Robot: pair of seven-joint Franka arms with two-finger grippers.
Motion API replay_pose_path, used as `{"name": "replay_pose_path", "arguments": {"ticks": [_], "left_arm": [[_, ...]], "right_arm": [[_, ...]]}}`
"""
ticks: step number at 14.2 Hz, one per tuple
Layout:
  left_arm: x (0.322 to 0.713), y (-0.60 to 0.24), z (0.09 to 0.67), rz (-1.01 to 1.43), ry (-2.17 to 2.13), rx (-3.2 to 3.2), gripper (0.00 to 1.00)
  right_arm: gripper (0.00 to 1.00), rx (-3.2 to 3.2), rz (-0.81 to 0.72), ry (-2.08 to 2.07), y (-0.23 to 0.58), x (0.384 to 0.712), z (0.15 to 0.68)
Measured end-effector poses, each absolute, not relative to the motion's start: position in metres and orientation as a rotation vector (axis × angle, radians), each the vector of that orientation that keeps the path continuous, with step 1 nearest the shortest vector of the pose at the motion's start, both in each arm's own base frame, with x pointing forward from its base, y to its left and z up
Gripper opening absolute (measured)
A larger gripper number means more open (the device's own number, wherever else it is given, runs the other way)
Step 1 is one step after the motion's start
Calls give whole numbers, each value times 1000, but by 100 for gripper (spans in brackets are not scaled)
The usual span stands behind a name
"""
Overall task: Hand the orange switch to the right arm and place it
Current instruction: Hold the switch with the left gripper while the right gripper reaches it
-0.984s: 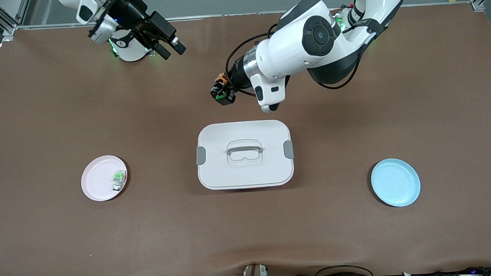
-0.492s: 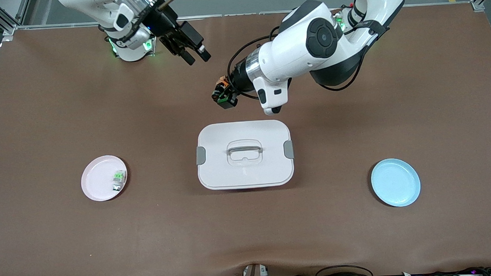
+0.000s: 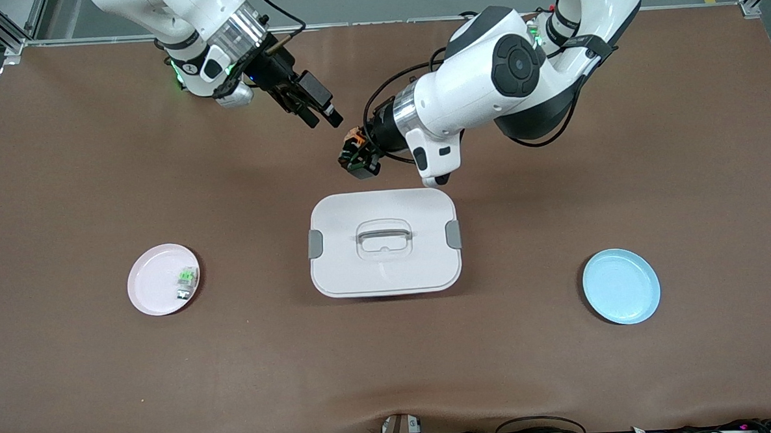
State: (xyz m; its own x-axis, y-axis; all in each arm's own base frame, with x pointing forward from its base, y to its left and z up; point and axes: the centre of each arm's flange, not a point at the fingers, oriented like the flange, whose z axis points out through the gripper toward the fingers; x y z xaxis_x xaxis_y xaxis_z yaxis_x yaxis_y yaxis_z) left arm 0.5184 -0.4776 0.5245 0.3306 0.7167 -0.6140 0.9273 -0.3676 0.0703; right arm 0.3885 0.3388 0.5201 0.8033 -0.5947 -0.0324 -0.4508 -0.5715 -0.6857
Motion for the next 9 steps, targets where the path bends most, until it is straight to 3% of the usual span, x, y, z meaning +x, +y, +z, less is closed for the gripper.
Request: {"name": "replay_pose_path", "arguments": {"ticks": [9], "left_arm": [[519,-478,522,-701,1453,2191,72]], "right_arm": [[100,-2292,-270,701,362,403,519]]}}
